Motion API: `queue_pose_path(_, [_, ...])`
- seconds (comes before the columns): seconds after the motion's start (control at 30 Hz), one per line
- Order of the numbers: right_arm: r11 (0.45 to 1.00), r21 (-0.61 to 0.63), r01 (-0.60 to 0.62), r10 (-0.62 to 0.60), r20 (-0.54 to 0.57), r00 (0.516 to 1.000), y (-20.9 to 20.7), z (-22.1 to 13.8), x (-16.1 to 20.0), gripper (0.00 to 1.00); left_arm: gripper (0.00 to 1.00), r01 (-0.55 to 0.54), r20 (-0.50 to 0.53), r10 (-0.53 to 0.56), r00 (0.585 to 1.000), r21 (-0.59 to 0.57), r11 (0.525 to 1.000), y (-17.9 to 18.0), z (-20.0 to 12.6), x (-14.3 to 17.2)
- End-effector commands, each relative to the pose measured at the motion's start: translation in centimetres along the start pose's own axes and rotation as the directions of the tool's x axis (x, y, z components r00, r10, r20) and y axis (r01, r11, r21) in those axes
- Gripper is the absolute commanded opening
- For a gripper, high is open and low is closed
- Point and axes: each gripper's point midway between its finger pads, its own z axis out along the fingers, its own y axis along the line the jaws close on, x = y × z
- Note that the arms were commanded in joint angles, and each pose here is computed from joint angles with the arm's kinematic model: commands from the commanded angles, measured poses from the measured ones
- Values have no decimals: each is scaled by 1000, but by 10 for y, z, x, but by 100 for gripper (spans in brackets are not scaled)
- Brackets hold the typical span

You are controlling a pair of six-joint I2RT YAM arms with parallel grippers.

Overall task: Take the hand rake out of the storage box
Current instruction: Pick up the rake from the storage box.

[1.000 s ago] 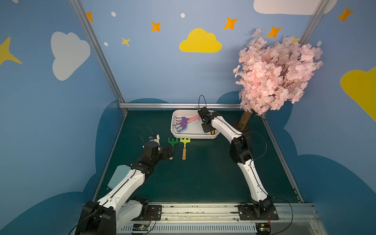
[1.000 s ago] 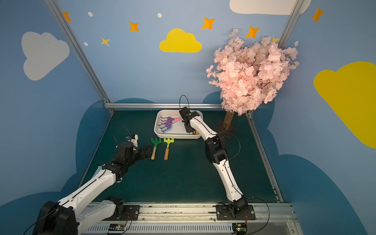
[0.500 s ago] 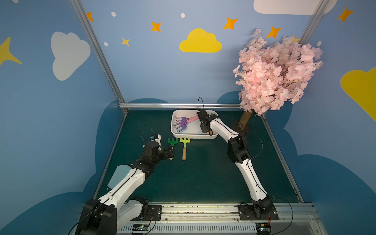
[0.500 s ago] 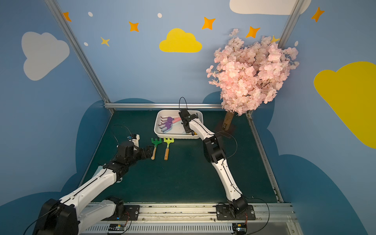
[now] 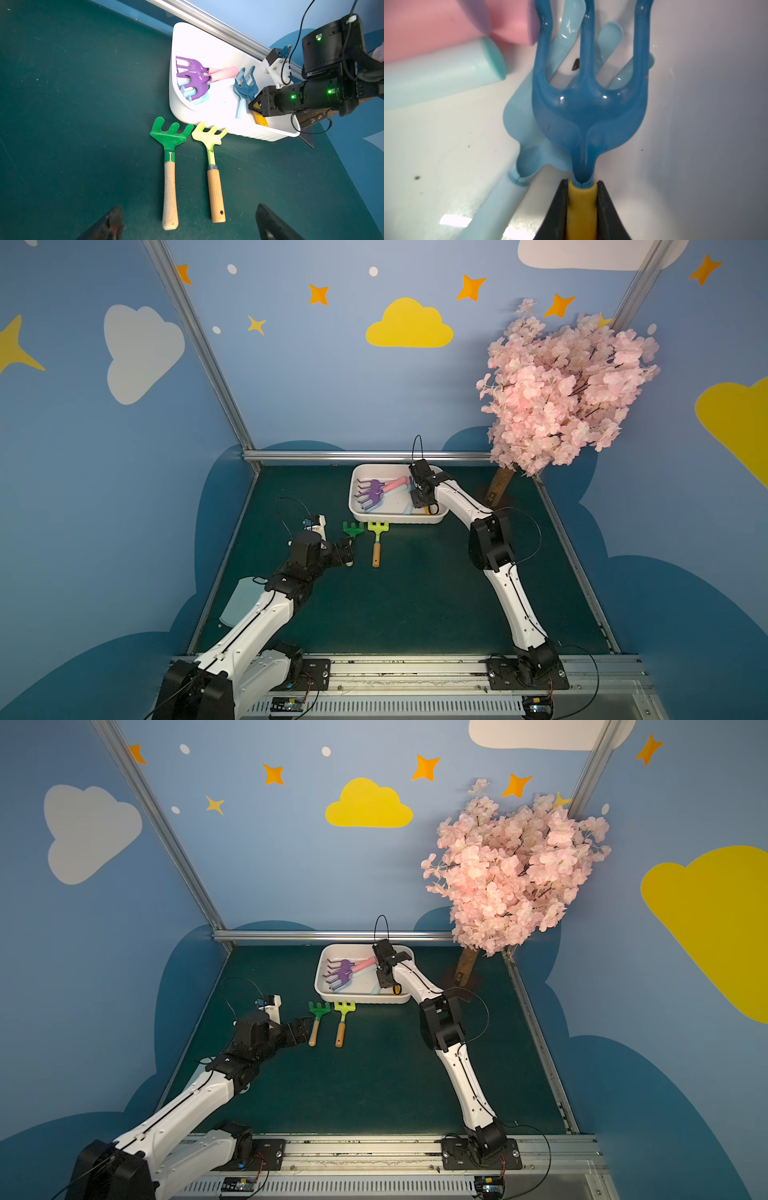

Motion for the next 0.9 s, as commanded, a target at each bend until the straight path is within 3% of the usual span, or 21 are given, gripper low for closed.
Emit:
queue_pose_path(0.0, [1000, -23, 0, 0, 17, 1000, 1, -17, -6, 9, 99, 11, 7, -11, 1000, -12, 1000, 3, -2, -1])
queue_pose_path(0.13, [999, -29, -14, 16, 51, 999, -4, -34, -18, 0, 99, 13, 4, -13, 1000, -20, 1000, 5, -1, 1])
queue_pose_path(0.7, [985, -119, -122, 141, 167, 976, -15, -125, -36, 0, 99, 11, -17, -12, 1000, -35, 999, 9, 4, 6])
queue_pose_path(0.87, [952, -256, -168, 205, 123, 971, -3, -164, -16, 0, 99, 14, -26, -15, 1000, -32, 999, 10, 4, 11])
